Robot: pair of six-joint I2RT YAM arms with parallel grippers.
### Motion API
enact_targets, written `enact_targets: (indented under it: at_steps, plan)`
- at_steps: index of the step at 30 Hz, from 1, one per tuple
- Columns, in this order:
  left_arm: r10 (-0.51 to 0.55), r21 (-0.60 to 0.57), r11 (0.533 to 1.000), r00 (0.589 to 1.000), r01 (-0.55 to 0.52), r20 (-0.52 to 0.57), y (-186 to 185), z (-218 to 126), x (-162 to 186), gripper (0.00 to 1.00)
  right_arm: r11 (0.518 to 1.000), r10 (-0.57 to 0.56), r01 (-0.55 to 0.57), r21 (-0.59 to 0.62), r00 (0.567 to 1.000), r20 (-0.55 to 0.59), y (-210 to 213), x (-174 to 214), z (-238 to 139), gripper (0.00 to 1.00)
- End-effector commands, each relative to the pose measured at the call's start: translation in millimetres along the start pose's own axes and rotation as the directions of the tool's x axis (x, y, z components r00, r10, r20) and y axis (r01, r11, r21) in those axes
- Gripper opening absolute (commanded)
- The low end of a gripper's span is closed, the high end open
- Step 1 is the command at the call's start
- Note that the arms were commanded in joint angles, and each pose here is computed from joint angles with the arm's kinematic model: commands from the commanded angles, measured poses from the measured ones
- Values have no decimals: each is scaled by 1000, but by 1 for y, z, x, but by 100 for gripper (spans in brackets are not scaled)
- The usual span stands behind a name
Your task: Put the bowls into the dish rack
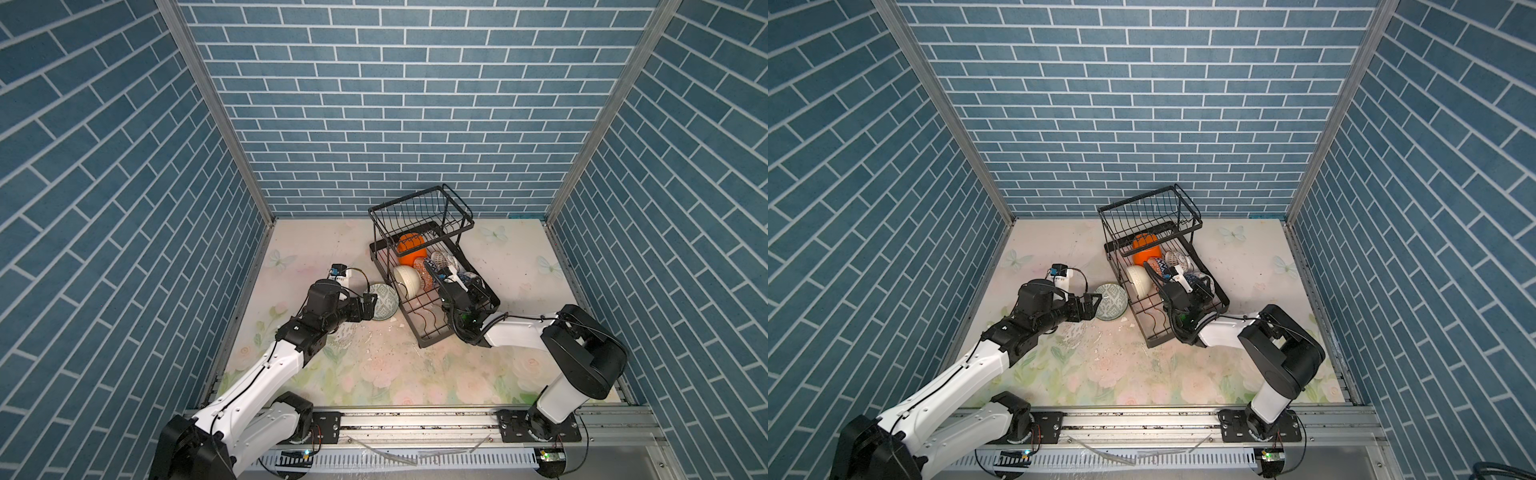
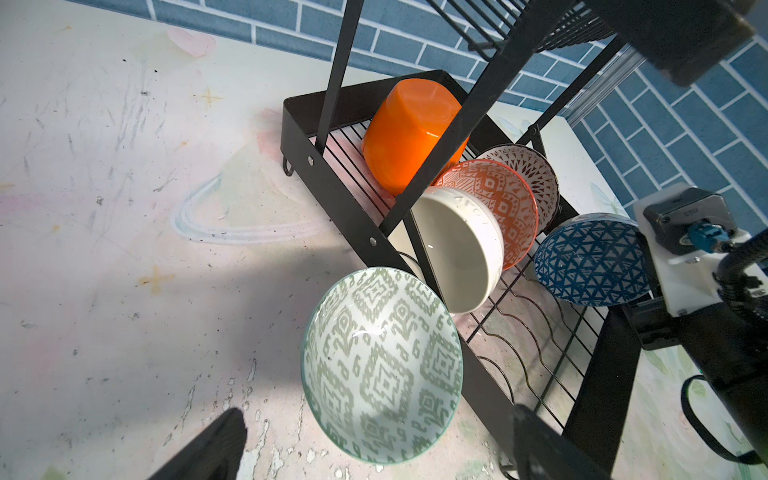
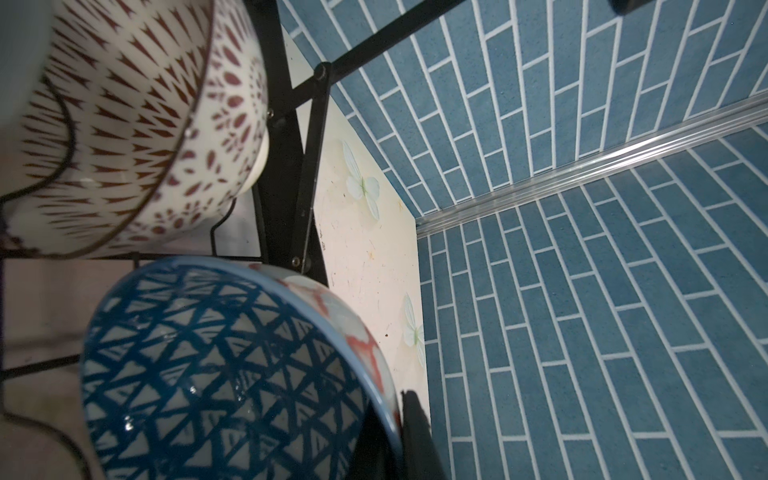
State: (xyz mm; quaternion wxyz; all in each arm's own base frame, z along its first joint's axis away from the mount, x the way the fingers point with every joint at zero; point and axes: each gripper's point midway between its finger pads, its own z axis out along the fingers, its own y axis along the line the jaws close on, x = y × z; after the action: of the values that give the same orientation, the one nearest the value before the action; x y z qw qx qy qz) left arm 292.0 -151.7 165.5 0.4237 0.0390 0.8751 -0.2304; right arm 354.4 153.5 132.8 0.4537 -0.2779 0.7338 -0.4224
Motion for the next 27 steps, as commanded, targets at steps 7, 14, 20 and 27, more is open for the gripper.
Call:
enact_targets:
  at_steps: [7,14,20,27]
  plan:
    - [-12,-4,1000,1000,12,5,4,-3,3,100,999,-47,46,-29,998,-34,17,15,-7,0]
    - [-25,-4,1000,1000,25,2,5,-2,7,100,998,-58,56,-36,997,-47,24,15,-7,1]
    - [-24,-15,1000,1000,24,2,7,-3,7,100,999,-37,35,-37,998,-56,25,12,-7,5]
    - [-25,-22,999,1000,25,6,8,-4,5,100,999,10,-12,-31,998,-66,20,11,-9,20]
